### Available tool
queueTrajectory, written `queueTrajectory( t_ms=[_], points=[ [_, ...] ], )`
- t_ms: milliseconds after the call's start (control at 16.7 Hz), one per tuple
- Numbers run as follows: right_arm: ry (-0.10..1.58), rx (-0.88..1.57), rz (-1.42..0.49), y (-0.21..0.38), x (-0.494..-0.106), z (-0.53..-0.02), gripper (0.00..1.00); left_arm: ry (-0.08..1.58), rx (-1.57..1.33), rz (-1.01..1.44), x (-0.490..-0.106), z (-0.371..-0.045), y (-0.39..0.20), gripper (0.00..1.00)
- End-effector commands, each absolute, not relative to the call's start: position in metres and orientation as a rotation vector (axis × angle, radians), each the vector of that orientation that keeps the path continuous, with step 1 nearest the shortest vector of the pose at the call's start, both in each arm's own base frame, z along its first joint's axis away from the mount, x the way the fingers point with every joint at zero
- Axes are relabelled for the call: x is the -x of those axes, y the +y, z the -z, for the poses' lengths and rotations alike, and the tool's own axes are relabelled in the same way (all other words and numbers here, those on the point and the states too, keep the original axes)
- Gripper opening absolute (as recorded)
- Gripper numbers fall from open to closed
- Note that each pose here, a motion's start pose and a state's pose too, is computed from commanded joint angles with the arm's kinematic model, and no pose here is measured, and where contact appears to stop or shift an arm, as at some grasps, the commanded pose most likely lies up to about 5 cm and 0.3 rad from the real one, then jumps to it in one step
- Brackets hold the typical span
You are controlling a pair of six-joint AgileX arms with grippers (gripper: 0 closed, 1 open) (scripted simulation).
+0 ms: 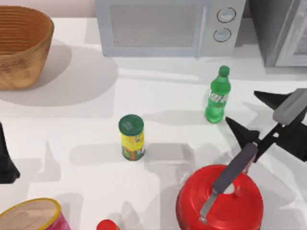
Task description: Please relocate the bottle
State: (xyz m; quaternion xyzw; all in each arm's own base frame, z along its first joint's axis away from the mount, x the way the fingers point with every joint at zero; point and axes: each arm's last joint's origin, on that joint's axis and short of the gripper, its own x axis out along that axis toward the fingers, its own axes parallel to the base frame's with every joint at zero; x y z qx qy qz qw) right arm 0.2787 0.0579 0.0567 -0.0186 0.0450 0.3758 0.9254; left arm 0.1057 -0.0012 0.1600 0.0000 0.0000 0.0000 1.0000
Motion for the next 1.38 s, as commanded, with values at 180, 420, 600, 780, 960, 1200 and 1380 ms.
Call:
queueTrajectory(
  t_ms=[180, 420, 600, 780, 960, 1200, 1380],
  points=[
    [0.094, 0.038, -0.775, 0.079, -0.302, -0.052, 1.00, 0.000, 0.000, 0.000, -0.106, -0.160, -0.001, 1.00],
    [0.093, 0.038, -0.775, 0.110, -0.330, -0.049, 1.00, 0.000, 0.000, 0.000, -0.106, -0.160, -0.001, 1.00],
    [0.095, 0.038, -0.775, 0.118, -0.335, -0.048, 1.00, 0.000, 0.000, 0.000, -0.106, -0.160, -0.001, 1.00],
    [0.095, 0.038, -0.775, 0.118, -0.335, -0.048, 1.00, 0.000, 0.000, 0.000, -0.106, -0.160, -0.001, 1.00],
    [0.095, 0.038, -0.775, 0.118, -0.335, -0.048, 0.77, 0.000, 0.000, 0.000, -0.106, -0.160, -0.001, 1.00],
    [0.095, 0.038, -0.775, 0.118, -0.335, -0.048, 0.47, 0.000, 0.000, 0.000, -0.106, -0.160, -0.001, 1.00],
    [0.095, 0.038, -0.775, 0.118, -0.335, -0.048, 0.25, 0.000, 0.000, 0.000, -0.106, -0.160, -0.001, 1.00]
  ],
)
